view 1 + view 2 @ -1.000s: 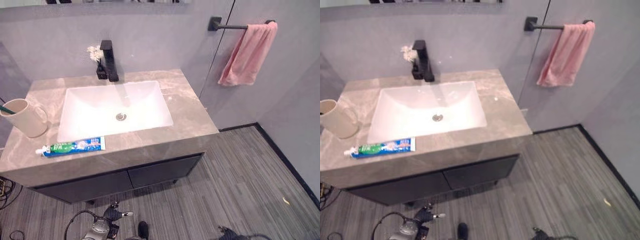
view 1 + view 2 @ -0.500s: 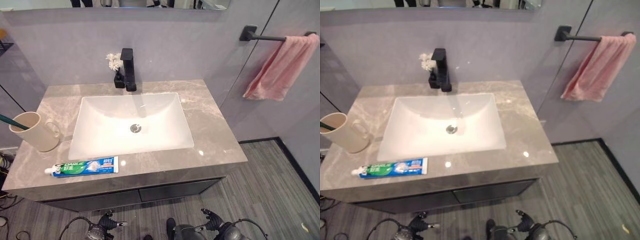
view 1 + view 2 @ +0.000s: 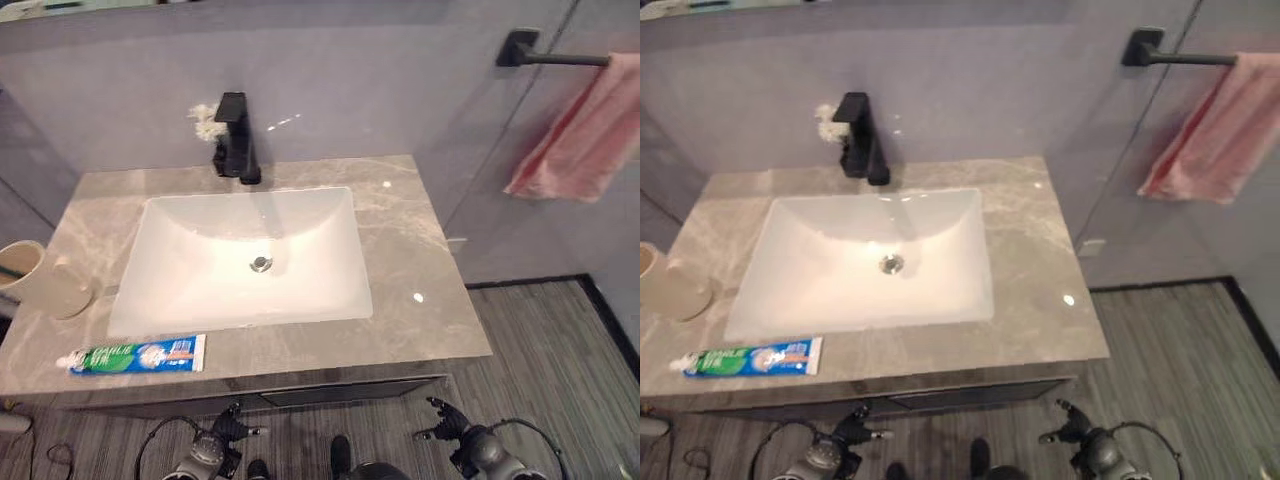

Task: Put brush and paste in cup on sink, flatten towel.

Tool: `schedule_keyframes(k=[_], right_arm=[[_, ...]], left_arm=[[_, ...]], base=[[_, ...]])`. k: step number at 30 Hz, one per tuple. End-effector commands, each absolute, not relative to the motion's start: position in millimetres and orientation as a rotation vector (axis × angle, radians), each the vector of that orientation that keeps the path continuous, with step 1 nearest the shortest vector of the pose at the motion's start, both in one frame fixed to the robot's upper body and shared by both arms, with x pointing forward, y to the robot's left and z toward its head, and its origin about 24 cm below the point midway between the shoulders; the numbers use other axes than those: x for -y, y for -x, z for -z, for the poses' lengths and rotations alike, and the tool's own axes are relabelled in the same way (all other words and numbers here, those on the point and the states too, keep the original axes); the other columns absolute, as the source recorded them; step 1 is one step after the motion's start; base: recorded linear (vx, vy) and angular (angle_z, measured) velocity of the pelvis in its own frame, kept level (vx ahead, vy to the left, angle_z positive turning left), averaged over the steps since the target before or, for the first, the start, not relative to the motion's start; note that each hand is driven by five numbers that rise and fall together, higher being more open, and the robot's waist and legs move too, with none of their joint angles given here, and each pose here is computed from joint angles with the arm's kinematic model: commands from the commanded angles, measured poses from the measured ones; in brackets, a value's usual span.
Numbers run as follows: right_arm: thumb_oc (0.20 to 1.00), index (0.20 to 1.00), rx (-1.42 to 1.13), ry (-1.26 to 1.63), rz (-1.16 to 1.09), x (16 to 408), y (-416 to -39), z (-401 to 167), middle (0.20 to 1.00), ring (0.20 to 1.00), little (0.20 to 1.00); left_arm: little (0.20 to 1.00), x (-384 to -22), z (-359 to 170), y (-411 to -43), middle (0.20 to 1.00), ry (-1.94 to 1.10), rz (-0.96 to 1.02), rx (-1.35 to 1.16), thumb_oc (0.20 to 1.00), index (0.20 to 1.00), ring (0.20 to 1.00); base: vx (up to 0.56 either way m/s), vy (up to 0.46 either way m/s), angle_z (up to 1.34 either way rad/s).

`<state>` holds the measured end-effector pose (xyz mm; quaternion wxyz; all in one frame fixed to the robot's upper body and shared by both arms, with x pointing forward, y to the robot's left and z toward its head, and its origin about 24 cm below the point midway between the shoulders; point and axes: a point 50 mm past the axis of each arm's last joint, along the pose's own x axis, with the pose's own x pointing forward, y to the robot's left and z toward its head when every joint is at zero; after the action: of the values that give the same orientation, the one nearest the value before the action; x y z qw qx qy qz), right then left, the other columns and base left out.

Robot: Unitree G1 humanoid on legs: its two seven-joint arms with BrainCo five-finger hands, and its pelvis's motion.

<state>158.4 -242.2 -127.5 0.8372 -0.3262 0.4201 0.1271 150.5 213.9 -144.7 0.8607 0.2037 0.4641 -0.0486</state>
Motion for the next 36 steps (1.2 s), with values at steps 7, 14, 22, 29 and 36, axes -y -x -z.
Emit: schedule_keyframes(k=[7, 14, 22, 29, 36], right_arm=[[1.000, 1.000, -0.908, 0.614, -0.216, 249, -158, 127, 1.000, 1.000, 1.000], [1.000, 1.000, -0.939, 0.571, -0.252, 235, -157, 134, 1.000, 1.000, 1.000], [1.000, 1.000, -0.990, 0.630, -0.203, 264, -141, 132, 1.000, 1.000, 1.000], [1.000, 1.000, -1.123, 0.617, -0.159, 283, -95, 141, 1.000, 1.000, 1.000], [1.000, 1.000, -1.164, 0.540, -0.151, 278, -85, 145, 1.000, 1.000, 1.000]], left_arm=[[1.000, -227, 139, -153, 1.000, -0.436, 0.038, -0.927, 1.000, 1.000, 1.000], [1.000, -232, 134, -152, 1.000, -0.503, 0.104, -0.878, 1.000, 1.000, 1.000], [1.000, -246, 78, -145, 1.000, -0.699, 0.465, -0.579, 1.000, 1.000, 1.000], [1.000, -245, -92, -169, 1.000, -0.950, 0.670, 0.038, 1.000, 1.000, 1.000], [1.000, -264, -122, -198, 1.000, -0.942, 0.344, 0.201, 1.000, 1.000, 1.000]], base=[[0.04, 0.182, 0.15], [0.00, 0.104, 0.02], [-0.02, 0.013, 0.33], [0.03, -0.034, 0.04], [0.04, 0.008, -0.22]])
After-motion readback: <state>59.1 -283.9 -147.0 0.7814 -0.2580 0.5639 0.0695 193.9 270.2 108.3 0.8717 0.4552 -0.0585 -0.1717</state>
